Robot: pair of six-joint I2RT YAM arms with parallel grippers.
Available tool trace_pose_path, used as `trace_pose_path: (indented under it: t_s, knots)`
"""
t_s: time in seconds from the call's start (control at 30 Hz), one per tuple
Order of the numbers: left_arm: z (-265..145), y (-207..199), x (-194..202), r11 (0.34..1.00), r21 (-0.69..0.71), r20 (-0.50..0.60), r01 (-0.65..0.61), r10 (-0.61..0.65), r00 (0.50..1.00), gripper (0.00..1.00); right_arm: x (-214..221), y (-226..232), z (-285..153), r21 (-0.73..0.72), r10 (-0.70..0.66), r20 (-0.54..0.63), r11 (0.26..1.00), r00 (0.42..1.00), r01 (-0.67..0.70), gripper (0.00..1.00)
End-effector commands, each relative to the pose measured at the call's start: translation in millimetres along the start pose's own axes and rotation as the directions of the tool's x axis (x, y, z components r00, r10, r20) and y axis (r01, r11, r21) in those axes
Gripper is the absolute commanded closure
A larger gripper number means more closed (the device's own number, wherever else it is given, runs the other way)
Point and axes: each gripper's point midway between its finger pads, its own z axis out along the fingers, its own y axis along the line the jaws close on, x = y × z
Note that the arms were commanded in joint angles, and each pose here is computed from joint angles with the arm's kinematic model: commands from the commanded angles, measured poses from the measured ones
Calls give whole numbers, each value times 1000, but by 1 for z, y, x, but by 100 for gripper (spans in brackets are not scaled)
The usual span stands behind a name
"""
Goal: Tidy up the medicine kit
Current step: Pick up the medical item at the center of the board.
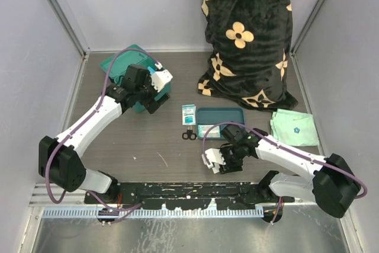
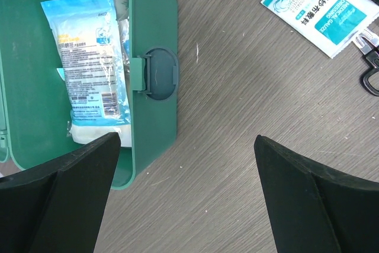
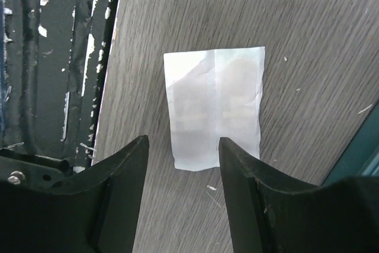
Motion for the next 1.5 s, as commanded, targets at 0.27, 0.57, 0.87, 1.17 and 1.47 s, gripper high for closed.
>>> trace_pose_path:
  t_s: [0.27, 0.57, 0.87, 1.17, 1.47]
  knots:
    - [0, -3, -4, 1000, 24, 24, 11, -12, 1000, 2, 13, -15, 17, 113, -83, -61, 989, 995, 90, 43]
    - [-3, -7, -3, 999, 43, 25, 2, -3, 1000, 2, 21, -19, 20, 132, -80, -101, 987, 992, 93, 62]
    - [-4, -14, -1, 997, 75, 40, -10, 7, 999, 2, 13, -24, 17, 142, -41, -79, 989, 996, 52, 75]
    - [-11, -17, -6, 997, 77, 77, -15, 9, 997, 2, -13, -28, 8, 123, 9, 6, 992, 1000, -9, 91]
    - [-19, -30, -10, 991, 131, 132, 1, -18, 991, 2, -44, -43, -14, 94, 86, 157, 990, 984, -101, 95]
